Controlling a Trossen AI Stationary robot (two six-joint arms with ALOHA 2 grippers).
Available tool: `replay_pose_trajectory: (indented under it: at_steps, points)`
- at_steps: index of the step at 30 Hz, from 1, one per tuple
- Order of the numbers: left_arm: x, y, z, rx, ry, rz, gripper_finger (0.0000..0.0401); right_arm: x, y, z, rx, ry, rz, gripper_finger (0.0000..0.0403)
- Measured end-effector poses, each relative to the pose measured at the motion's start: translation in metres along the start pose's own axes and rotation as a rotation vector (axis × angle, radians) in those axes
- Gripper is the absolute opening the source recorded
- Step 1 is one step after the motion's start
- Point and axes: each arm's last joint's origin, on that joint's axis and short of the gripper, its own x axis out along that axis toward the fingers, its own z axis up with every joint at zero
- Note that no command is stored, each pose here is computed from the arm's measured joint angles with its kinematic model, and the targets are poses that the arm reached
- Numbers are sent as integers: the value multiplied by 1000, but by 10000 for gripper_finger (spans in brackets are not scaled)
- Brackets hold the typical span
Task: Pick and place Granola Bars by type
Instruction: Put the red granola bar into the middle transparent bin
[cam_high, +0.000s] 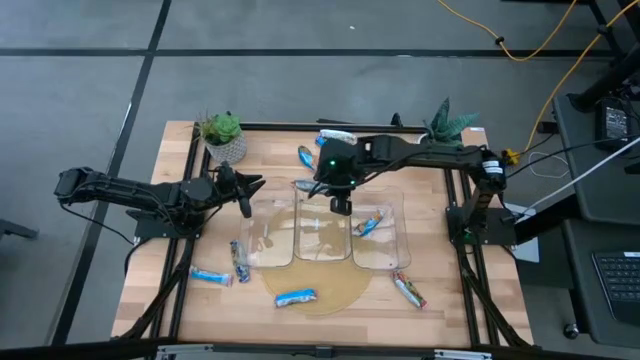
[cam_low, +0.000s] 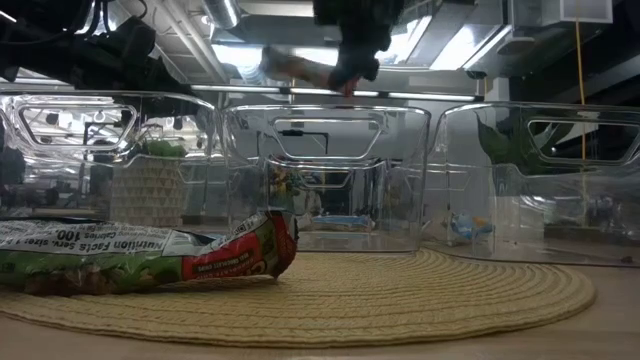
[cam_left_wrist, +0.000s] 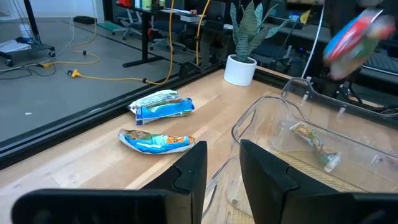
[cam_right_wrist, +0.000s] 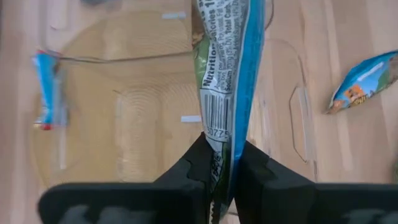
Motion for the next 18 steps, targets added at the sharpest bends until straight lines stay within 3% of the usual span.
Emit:
replay_pose_trajectory:
  at_steps: [9, 18]
  points:
    - [0, 0, 0, 0, 2, -6, 88, 46, -6, -14, 66, 126, -50, 54]
    - [0, 0, 0, 0, 2, -6, 88, 84, -8, -40, 182, 127, -59, 36]
